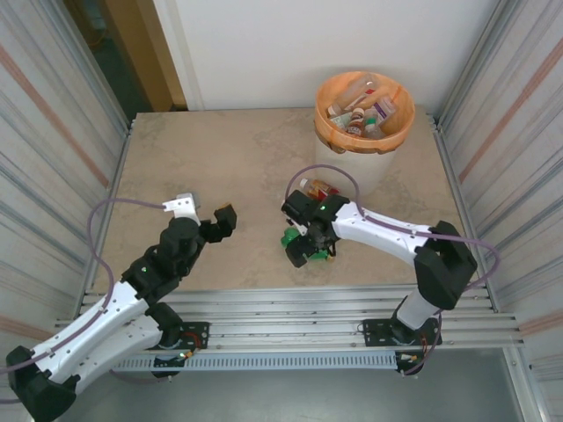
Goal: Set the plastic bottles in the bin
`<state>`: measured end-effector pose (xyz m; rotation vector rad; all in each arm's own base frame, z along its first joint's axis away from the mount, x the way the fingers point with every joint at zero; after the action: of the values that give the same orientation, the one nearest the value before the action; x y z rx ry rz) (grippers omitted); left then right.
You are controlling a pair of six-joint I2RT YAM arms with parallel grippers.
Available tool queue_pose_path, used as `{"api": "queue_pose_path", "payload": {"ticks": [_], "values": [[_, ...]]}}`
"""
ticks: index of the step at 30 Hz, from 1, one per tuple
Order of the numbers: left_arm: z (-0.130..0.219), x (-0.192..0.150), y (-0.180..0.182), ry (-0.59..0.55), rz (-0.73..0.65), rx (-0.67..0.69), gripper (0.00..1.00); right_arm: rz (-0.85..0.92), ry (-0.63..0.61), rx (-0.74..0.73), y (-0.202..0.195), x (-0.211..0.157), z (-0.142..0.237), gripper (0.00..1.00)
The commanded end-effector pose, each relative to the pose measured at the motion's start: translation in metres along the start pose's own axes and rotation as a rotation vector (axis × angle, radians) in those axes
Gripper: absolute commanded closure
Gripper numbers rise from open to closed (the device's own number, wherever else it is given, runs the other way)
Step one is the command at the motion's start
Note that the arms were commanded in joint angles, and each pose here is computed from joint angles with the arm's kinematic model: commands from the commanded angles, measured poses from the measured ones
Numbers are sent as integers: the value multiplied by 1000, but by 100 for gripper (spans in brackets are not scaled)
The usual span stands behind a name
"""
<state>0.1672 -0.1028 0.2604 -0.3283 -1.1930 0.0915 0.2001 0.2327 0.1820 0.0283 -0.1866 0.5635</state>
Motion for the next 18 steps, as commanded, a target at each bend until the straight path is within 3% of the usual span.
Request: {"api": "queue_pose_path", "payload": {"ticks": [1, 18], "values": [[1, -3, 6, -6, 29, 39, 1, 51, -9, 22, 2, 16, -8, 5], [0, -5, 11, -5, 44, 54, 1, 54, 72, 54, 3, 32, -65, 21]]}}
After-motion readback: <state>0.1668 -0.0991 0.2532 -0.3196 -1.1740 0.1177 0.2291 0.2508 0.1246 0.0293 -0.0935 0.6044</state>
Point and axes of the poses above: each hand's point on the last joint's axis, 136 mm out from that joint toward the fingers, its own z axis back along the fingers, its own y axis along the line the jaws close on, x = y × z, the point moved 10 cm from there along z, back along the fingers, and after that the axes turned 5 degrees about -z, right-handed, at the moved point
